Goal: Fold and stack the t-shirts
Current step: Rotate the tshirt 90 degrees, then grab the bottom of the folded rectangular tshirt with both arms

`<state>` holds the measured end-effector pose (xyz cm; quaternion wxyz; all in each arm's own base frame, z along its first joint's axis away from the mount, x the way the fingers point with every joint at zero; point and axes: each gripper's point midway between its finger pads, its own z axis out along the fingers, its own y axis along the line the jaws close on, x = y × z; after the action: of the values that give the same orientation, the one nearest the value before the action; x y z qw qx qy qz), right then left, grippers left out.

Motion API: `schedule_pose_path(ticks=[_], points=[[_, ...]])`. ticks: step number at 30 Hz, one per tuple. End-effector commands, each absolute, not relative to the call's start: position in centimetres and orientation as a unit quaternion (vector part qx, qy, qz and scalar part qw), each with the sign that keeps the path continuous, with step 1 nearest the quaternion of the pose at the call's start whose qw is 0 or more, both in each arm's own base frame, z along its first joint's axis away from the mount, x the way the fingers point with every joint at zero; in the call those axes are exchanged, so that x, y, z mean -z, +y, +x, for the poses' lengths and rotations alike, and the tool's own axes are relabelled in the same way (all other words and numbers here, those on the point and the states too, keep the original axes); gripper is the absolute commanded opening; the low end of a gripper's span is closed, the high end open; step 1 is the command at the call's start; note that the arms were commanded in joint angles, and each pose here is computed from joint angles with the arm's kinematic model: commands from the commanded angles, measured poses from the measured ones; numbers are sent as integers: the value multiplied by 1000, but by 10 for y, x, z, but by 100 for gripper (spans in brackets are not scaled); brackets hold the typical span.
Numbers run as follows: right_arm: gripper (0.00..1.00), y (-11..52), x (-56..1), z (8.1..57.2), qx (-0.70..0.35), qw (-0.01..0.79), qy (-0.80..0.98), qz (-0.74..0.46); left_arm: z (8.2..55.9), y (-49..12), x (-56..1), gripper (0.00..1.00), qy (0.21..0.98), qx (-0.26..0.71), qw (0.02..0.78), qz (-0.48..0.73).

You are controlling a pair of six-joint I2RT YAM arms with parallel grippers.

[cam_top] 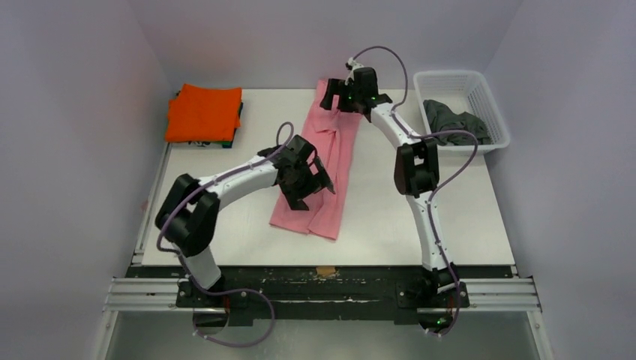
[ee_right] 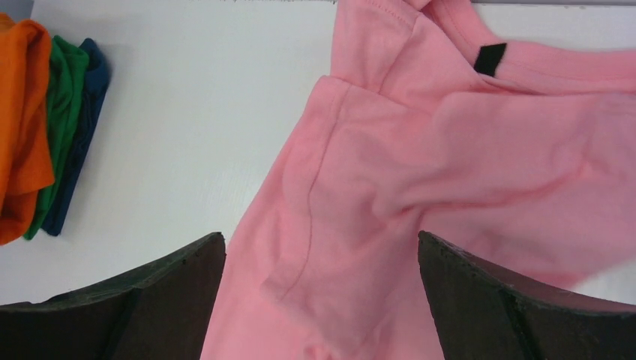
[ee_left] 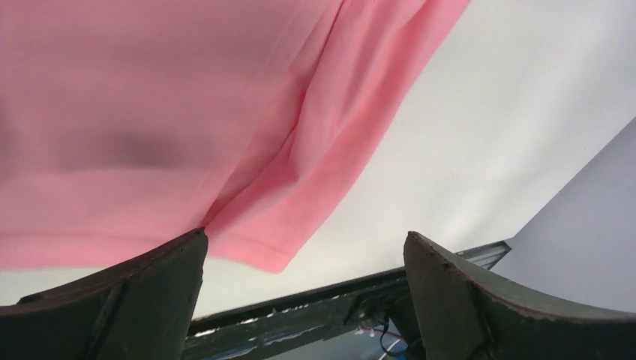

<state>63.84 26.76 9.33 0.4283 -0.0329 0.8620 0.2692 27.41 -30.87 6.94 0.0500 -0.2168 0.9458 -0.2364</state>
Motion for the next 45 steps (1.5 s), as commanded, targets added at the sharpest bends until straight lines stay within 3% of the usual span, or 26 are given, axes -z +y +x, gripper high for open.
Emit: schedule_pose_path(ticks=[1, 5, 10, 15, 18, 24, 28, 31, 34, 37, 41, 45], points=[[99, 237, -242, 601, -239, 504, 828, -59, 253, -252, -110, 100, 958, 183, 126, -180], [95, 210, -209, 524, -214, 432, 875, -35, 234, -206, -97, 100, 962, 146, 130, -188], [88, 214, -136, 389, -224, 327, 917, -35, 229, -158, -66, 94, 960, 120, 116, -225], [81, 244, -108, 284, -243, 272, 924, -114, 225, -165, -40, 79, 966, 139, 78, -204], [77, 246, -95, 243, -242, 260, 924, -142, 220, -161, -22, 63, 970, 114, 56, -209], [66, 253, -68, 203, -249, 238, 921, -181, 209, -151, 1, 29, 973, 82, 34, -212], [61, 267, -54, 186, -253, 226, 915, -219, 202, -152, 10, 18, 972, 84, 24, -216], [58, 268, -40, 179, -239, 209, 920, -230, 198, -155, 12, 0, 972, 86, 23, -219], [53, 264, -23, 179, -225, 207, 925, -227, 191, -156, 14, 0, 973, 78, 24, -215], [37, 256, -10, 179, -198, 195, 936, -216, 181, -162, 13, 0, 973, 83, 27, -212], [0, 248, -12, 171, -201, 194, 937, -211, 159, -165, 7, 0, 974, 79, 37, -211], [0, 227, -22, 142, -209, 170, 942, -199, 132, -166, -1, 0, 976, 82, 43, -198]])
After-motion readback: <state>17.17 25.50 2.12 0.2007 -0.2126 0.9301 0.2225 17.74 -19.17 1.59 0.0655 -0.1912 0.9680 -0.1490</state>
